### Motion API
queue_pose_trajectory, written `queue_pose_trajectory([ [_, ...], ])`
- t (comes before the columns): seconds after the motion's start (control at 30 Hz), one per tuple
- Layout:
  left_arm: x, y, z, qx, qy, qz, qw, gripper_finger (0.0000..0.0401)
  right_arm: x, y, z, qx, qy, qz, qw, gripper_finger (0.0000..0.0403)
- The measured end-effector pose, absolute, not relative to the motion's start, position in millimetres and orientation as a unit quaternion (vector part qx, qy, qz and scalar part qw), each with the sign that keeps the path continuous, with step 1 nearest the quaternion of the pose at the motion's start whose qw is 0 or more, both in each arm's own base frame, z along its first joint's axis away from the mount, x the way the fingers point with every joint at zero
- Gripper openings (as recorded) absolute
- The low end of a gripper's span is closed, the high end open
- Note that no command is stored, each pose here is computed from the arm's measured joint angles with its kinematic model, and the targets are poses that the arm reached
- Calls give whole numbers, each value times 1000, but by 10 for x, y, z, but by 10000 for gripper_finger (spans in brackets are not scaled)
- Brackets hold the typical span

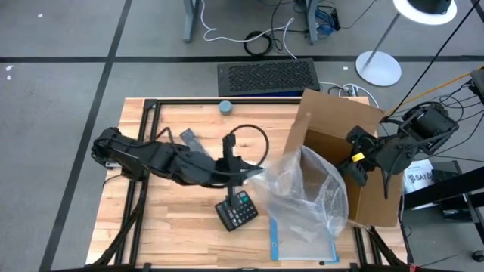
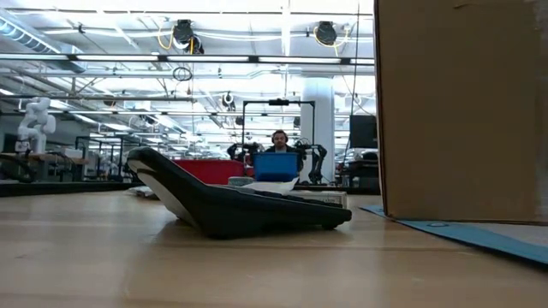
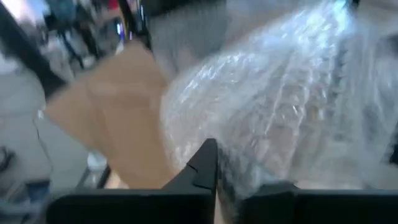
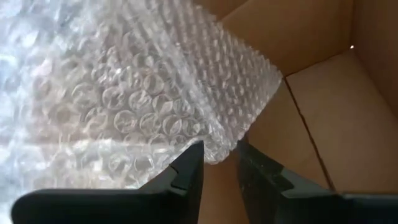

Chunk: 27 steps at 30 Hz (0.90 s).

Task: Unpack boxes
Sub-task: Put the bubble wrap into the cardboard box

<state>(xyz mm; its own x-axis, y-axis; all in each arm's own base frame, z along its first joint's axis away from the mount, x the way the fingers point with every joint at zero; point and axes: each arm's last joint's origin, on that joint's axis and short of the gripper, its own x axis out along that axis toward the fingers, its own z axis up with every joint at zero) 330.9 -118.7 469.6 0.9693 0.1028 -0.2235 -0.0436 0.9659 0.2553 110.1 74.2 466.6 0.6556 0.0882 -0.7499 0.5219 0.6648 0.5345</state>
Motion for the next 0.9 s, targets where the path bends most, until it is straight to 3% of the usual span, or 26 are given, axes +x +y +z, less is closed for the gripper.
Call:
queue_pose_trajectory([
  [0.2,3379,-988,5049,170,9,24,985,3,1161,788,4643,384,397,-140,822,84],
  [0.6,4179,-721,5019,150,-48,-34,987,1,1302,885,4585,385,392,-173,818,84],
  [0.73,4244,-692,5061,175,-109,-37,978,1,1344,921,4562,389,397,-180,812,84],
  [0.9,4324,-510,4959,135,-63,-27,988,0,1363,929,4555,384,391,-187,815,84],
])
